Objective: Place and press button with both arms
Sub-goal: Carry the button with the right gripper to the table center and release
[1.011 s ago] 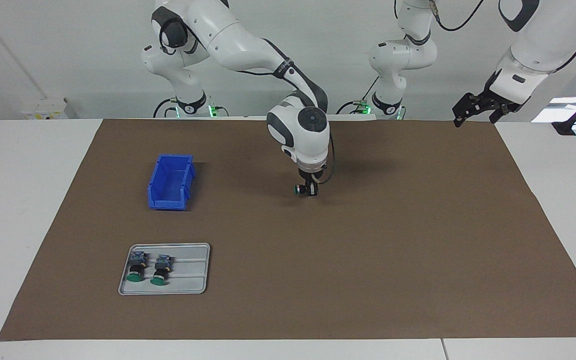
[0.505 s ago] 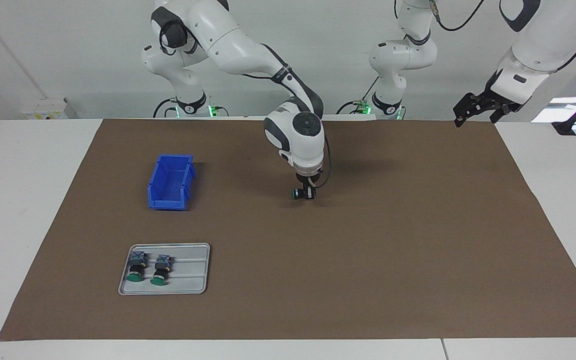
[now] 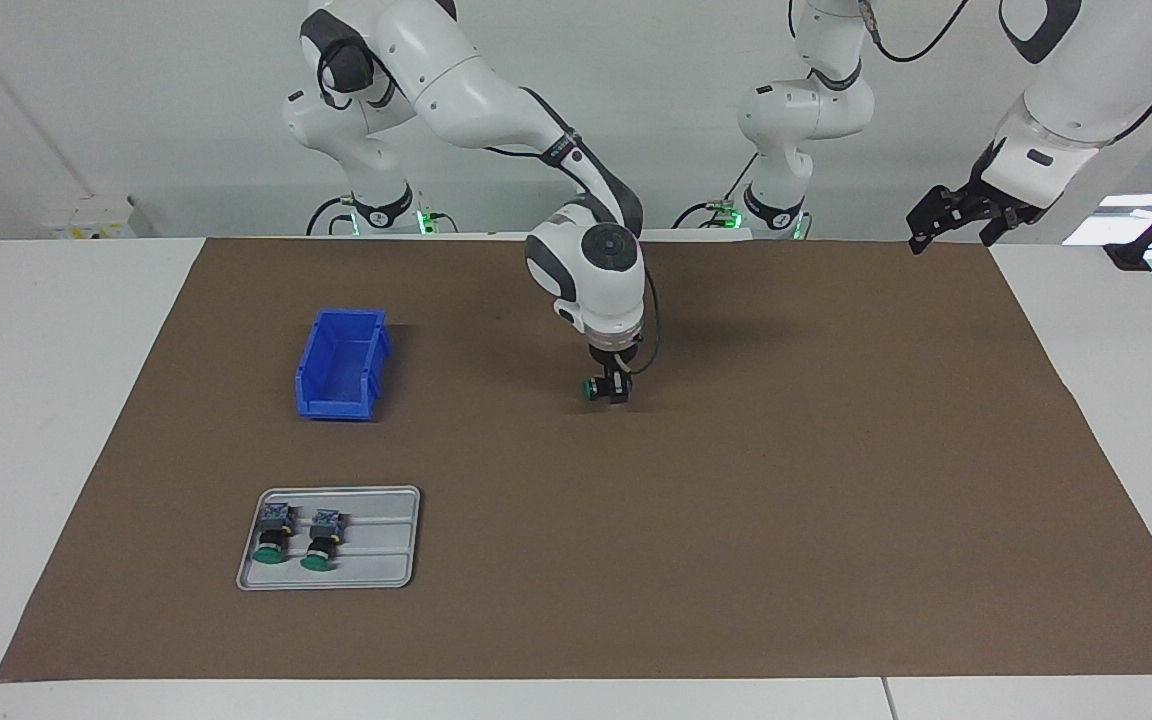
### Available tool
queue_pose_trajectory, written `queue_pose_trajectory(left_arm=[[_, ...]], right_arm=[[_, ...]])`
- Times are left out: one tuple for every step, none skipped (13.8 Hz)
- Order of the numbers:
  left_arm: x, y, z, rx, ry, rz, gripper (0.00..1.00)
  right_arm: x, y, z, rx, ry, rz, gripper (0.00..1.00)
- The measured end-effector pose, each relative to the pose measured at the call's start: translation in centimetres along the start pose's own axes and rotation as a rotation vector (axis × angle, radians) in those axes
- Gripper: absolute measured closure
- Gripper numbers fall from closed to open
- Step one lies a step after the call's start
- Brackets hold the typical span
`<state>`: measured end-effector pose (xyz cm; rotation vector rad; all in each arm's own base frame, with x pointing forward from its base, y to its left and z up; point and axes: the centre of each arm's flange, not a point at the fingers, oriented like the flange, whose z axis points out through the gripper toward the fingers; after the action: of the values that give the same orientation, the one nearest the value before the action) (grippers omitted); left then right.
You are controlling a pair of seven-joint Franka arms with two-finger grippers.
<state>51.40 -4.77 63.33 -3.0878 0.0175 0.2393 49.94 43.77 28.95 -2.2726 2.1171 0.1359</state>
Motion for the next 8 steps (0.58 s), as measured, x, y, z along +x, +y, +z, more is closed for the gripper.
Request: queue_pose_trajectory(left_arm=[[0.0, 0.0, 0.0, 0.000, -0.002, 0.000, 0.00], [0.0, 0.0, 0.0, 0.000, -0.003, 0.000, 0.00], [0.0, 0.0, 0.0, 0.000, -0.004, -0.001, 0.00], [-0.1, 0.0, 0.0, 0.000, -0.005, -0.008, 0.00], [-0.1, 0.0, 0.0, 0.001, -0.007, -0.029, 0.00], [-0.1, 0.0, 0.1, 0.001, -0.009, -0.056, 0.00], [-0.2, 0.1, 0.1, 0.002, -0.010, -0.083, 0.00], [-0.2, 0.2, 0.1, 0.002, -0.010, -0.110, 0.00]], right_arm=[[0.1, -0.2, -0.3, -0.006, 0.005, -0.006, 0.20], [0.2, -0.6, -1.2, -0.022, 0.018, -0.011, 0.10], [0.4, -1.2, -2.7, -0.042, 0.034, -0.021, 0.09], [0.6, -2.0, -4.7, -0.061, 0.047, -0.042, 0.09], [1.1, -2.8, -6.8, -0.075, 0.056, -0.067, 0.08], [2.0, -3.5, -8.7, -0.086, 0.061, -0.103, 0.05], [3.2, -4.1, -10.6, -0.092, 0.064, -0.155, 0.05], [4.6, -4.5, -12.5, -0.098, 0.066, -0.223, 0.03]])
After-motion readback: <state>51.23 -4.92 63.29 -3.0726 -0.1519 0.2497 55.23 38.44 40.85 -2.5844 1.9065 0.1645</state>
